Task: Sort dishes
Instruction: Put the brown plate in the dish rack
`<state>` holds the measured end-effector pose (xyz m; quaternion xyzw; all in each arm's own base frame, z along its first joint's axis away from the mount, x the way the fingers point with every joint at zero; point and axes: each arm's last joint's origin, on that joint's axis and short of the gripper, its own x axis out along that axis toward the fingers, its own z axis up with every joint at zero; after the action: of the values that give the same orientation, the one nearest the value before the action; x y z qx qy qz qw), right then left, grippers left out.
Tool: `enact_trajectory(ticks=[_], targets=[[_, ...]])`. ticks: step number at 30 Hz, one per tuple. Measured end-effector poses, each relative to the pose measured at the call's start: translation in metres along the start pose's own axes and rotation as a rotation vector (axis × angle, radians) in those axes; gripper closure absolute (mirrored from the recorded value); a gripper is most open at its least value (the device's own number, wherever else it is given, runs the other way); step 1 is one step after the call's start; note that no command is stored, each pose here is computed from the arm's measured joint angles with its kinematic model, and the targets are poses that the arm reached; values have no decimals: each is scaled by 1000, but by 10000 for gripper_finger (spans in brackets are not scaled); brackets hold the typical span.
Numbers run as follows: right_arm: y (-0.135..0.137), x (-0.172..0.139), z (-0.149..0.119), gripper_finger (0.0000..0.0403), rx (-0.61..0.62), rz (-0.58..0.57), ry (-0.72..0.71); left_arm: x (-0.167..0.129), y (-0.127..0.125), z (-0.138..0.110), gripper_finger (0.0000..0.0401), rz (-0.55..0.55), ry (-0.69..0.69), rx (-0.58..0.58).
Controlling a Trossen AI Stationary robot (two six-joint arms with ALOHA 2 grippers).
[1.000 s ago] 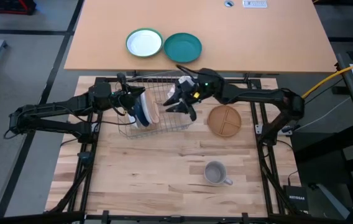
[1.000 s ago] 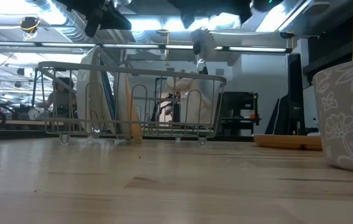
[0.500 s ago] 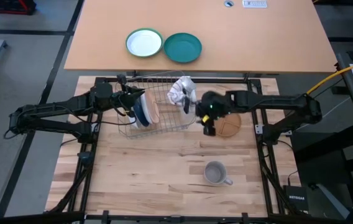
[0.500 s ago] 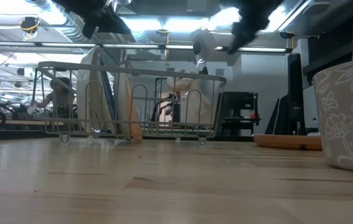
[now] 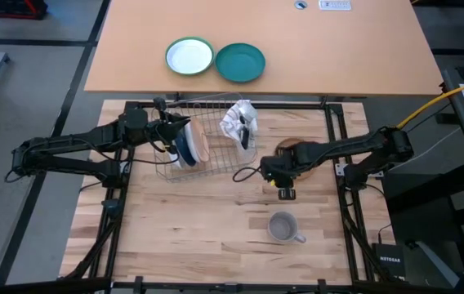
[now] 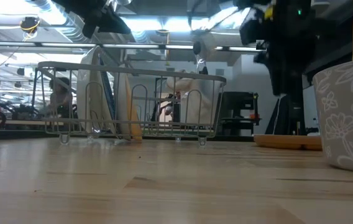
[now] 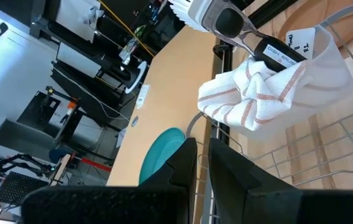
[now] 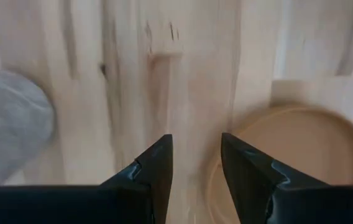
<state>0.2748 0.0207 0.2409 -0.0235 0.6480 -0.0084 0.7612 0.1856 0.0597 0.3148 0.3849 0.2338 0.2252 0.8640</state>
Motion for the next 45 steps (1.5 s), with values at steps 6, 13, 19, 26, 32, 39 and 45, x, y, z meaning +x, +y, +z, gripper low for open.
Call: enact_trajectory(ticks=[6, 13, 19, 26, 32, 39, 45], targets=[[-1, 36, -14, 265, 41, -42, 142, 0, 0, 0, 368, 0, 0, -6], [-7, 67, -40, 265, 230, -72, 266, 0, 0, 0, 368, 0, 0, -7], [-5, 89, -52, 265, 246, -33, 235, 0, 0, 0, 368, 0, 0, -7], [-5, 96, -59, 268, 246, -55, 223, 0, 0, 0, 368, -1, 0, -7], [-6, 95, -57, 319, 239, -76, 218, 0, 0, 0, 368, -1, 0, -7], [-6, 94, -55, 389, 234, -96, 210, 0, 0, 0, 368, -1, 0, -7], [-5, 84, -39, 373, 243, -41, 154, 0, 0, 0, 368, 1, -2, -31]])
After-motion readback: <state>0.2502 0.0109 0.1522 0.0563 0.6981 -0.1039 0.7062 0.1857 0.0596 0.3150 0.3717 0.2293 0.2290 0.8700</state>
